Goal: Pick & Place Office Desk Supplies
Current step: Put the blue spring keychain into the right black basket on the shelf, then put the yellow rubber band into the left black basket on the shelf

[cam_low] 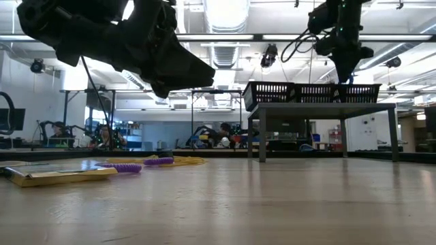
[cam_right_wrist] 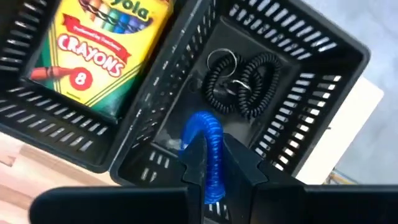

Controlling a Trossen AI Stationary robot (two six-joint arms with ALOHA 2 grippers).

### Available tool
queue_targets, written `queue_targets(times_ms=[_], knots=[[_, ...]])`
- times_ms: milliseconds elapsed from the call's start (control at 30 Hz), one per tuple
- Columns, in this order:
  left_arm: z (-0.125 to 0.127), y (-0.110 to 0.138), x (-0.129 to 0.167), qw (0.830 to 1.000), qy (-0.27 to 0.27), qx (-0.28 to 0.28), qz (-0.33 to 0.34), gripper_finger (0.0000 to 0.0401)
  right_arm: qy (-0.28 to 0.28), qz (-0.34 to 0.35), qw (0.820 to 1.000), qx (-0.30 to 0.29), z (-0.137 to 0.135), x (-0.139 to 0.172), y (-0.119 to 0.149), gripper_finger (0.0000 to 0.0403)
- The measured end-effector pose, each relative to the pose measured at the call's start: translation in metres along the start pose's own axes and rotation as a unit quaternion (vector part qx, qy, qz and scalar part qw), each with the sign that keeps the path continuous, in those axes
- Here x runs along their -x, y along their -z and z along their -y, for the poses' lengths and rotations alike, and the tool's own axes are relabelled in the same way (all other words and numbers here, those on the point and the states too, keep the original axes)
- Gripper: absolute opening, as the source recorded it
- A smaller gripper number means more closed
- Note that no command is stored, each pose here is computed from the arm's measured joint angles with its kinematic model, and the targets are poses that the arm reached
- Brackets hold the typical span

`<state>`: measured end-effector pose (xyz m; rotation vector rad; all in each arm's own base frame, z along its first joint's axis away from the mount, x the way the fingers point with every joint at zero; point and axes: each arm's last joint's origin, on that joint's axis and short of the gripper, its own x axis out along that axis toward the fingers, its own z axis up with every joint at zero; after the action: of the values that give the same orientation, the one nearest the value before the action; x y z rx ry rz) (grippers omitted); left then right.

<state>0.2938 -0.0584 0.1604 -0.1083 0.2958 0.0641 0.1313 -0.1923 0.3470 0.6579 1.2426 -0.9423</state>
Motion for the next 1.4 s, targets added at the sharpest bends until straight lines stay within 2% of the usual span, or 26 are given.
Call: queue_targets(times_ms=[367,500,700,867,967,1100,1267,1400], knots=[[0.000,0.000,0.000,1.000,0.000,0.000,-0.002,0.0161,0.003,-0.042,0.999,-0.005,-0.003,-0.022,-0.006,0.0029],[0.000,0.001,0.000,1.000,-0.001,-0.001,-0.004,0.0161,-0.018,-0.054,0.998,-0.012,-0.004,-0.026,-0.005,0.0037],[0.000,0.001,0.000,1.000,-0.001,0.000,-0.004,0.0161,-0.010,-0.069,0.997,-0.025,-0.004,-0.034,-0.002,0.0090],[0.000,0.001,0.000,1.000,0.000,0.001,-0.004,0.0161,0.025,-0.061,0.997,-0.040,-0.002,-0.030,-0.002,0.0143],[0.000,0.001,0.000,1.000,0.000,0.001,-0.004,0.0161,0.029,-0.047,0.997,-0.054,-0.001,-0.023,-0.003,0.0160],[0.000,0.001,0.000,1.000,0.000,0.001,-0.004,0.0161,0.060,-0.011,0.997,-0.056,-0.004,-0.006,-0.002,0.0160],[0.000,0.001,0.000,1.000,0.000,0.001,-0.004,0.0161,0.128,0.079,0.989,-0.005,-0.024,0.027,0.017,0.0142],[0.000,0.001,0.000,1.000,0.000,0.003,-0.004,0.0161,0.098,0.163,0.981,0.050,-0.055,0.052,0.048,0.0125]])
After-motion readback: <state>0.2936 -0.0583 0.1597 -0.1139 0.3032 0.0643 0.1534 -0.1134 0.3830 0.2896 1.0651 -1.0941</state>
